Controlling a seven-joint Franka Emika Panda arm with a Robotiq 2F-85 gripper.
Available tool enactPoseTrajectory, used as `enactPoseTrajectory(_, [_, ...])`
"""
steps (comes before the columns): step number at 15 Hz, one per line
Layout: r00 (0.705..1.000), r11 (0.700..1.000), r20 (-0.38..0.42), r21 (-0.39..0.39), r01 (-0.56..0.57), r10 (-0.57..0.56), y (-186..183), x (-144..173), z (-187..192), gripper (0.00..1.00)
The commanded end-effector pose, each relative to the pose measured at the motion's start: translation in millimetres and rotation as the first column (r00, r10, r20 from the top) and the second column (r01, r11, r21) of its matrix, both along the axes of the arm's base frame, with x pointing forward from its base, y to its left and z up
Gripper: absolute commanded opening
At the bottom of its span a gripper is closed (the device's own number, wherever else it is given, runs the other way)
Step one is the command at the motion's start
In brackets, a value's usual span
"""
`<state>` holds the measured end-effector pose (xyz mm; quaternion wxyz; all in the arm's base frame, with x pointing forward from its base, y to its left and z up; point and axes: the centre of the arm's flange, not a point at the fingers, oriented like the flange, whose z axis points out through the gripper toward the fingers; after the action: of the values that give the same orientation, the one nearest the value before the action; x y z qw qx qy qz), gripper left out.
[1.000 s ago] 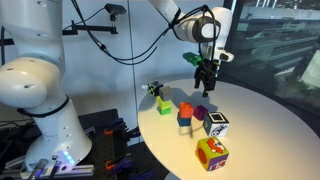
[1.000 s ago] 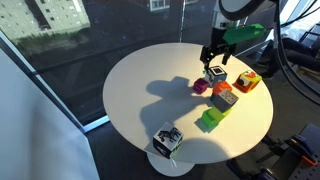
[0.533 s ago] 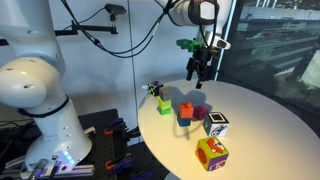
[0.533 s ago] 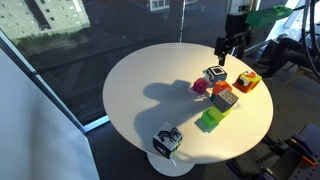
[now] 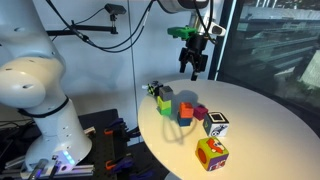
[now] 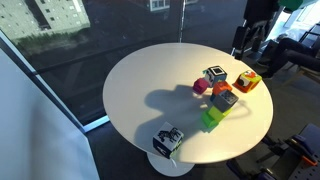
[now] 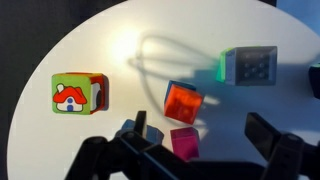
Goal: Pick up the pink block and put it on the table
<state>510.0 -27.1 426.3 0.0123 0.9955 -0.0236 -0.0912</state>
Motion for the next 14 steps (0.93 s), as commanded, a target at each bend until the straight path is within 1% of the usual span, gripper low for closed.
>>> enactPoseTrajectory(1, [0.998,1.0,0.055,0.006,-0.014,0.014,-5.8,-30.7,22.8,1.0])
enactPoseTrajectory(9, [0.983,0.999,0.179,0.016,0.035,-0.037,-9.6,-51.0,49.2,1.0])
enactPoseTrajectory(14, [0.97,0.997,0.227,0.015,0.082,-0.083,-6.8,-52.6,46.8,1.0])
